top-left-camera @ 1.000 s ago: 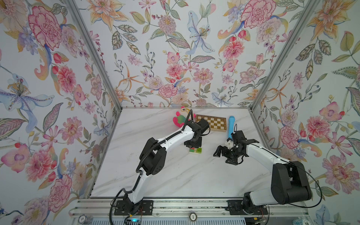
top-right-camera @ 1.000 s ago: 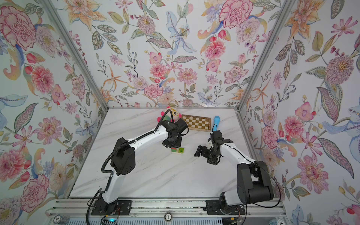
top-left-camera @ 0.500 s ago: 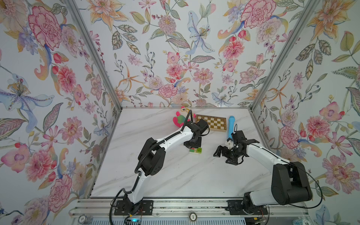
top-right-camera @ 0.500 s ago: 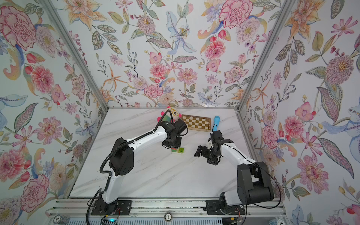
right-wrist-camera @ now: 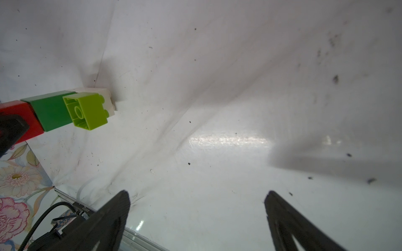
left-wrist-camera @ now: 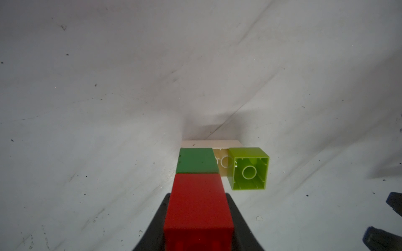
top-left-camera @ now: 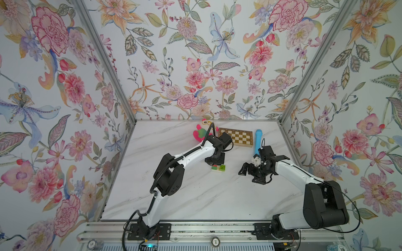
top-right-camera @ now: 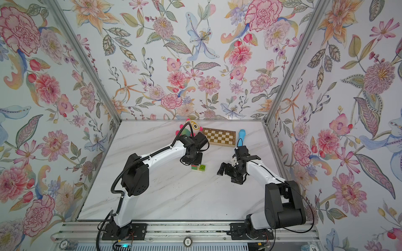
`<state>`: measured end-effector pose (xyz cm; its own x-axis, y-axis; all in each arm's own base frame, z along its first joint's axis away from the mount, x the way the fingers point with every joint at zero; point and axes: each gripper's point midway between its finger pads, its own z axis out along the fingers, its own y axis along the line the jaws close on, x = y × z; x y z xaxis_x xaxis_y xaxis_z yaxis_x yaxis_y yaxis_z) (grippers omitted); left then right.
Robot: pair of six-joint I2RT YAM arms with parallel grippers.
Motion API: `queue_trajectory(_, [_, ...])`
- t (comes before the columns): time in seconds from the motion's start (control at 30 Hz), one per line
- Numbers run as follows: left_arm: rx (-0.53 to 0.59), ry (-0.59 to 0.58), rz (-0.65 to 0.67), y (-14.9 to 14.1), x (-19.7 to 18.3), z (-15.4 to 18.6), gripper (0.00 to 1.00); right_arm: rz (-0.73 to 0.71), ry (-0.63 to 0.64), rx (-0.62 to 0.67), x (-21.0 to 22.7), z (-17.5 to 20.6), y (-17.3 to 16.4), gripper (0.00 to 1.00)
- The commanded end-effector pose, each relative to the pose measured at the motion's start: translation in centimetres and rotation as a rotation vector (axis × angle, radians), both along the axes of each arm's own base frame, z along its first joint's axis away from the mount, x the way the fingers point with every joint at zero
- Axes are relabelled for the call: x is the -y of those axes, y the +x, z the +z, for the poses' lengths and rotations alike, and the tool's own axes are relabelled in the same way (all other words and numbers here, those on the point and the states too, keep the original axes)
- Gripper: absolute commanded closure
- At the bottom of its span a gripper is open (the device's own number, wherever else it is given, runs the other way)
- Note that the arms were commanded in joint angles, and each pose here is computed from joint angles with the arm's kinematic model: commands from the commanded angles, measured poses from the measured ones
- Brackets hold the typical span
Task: Assemble the letter r with lego
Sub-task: Assemble the lego brick with the lego brick.
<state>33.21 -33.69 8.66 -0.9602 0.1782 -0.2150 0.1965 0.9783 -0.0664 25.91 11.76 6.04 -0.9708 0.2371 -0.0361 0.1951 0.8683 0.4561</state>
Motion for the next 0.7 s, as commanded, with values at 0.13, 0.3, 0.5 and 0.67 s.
queue_trajectory(0.13, [-0.099,0.075,-0.027,-0.4,-1.3,-3.3,0.59,-0.018,0.010,0.020,0.0,1.4,0.5,0.01])
queue_trajectory(0.3, [-0.077,0.070,-0.032,0.1,-1.2,-2.5,0.51,-0.020,0.008,0.018,0.1,1.3,0.0,0.01])
queue_trajectory(0.5, [-0.060,0.070,-0.032,0.7,-1.1,-1.7,0.50,-0.029,0.005,0.025,0.3,1.3,-0.6,0.01])
queue_trajectory(0.67, [-0.021,0.049,-0.030,1.4,-0.7,0.2,0.49,-0.035,0.001,0.023,0.5,1.2,-1.0,0.01])
